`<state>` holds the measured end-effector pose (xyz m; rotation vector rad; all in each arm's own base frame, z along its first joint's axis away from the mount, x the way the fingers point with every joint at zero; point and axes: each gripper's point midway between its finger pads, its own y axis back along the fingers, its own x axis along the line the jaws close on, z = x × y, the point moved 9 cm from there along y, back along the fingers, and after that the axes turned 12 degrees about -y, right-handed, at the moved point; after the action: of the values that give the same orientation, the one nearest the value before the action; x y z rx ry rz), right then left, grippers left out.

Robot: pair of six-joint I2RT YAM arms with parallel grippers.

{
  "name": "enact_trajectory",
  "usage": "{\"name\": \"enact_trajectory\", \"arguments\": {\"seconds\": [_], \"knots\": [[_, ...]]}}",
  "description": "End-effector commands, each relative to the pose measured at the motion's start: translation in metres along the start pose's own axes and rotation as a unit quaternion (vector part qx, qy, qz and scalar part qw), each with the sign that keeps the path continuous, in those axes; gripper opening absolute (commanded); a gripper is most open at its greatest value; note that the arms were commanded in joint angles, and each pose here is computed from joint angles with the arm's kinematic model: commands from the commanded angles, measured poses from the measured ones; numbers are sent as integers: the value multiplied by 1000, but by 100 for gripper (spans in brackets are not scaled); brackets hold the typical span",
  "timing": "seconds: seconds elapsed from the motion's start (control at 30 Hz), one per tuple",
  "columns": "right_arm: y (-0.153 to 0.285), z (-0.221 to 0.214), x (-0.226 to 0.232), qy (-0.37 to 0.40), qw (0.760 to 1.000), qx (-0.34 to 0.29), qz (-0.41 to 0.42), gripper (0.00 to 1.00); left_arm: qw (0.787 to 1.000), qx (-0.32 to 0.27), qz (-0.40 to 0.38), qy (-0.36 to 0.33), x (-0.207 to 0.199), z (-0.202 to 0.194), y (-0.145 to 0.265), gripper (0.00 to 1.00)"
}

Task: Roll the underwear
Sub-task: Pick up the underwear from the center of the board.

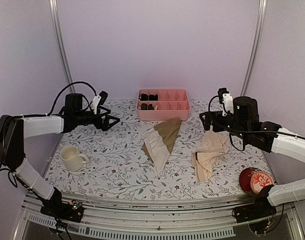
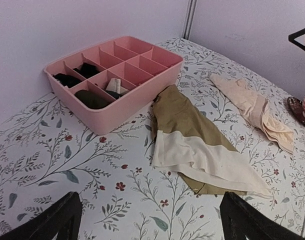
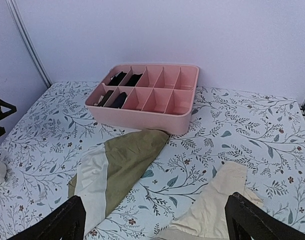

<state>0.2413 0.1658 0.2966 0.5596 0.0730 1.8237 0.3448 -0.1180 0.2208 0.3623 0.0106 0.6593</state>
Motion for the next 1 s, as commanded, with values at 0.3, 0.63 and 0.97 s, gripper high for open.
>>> {"name": "enact_trajectory", "arguments": {"seconds": [0.3, 0.63, 0.97], "knots": [[-17, -50, -10, 10, 998, 54, 14, 99, 977, 166, -128, 47, -34, -18, -157, 98], [-10, -53, -16, 11, 999, 43, 13, 99, 964, 242, -105, 39, -62, -58, -199, 95], [-18, -60, -17, 22, 998, 54, -1, 99, 966, 238, -90, 50, -56, -58, -198, 87]]}}
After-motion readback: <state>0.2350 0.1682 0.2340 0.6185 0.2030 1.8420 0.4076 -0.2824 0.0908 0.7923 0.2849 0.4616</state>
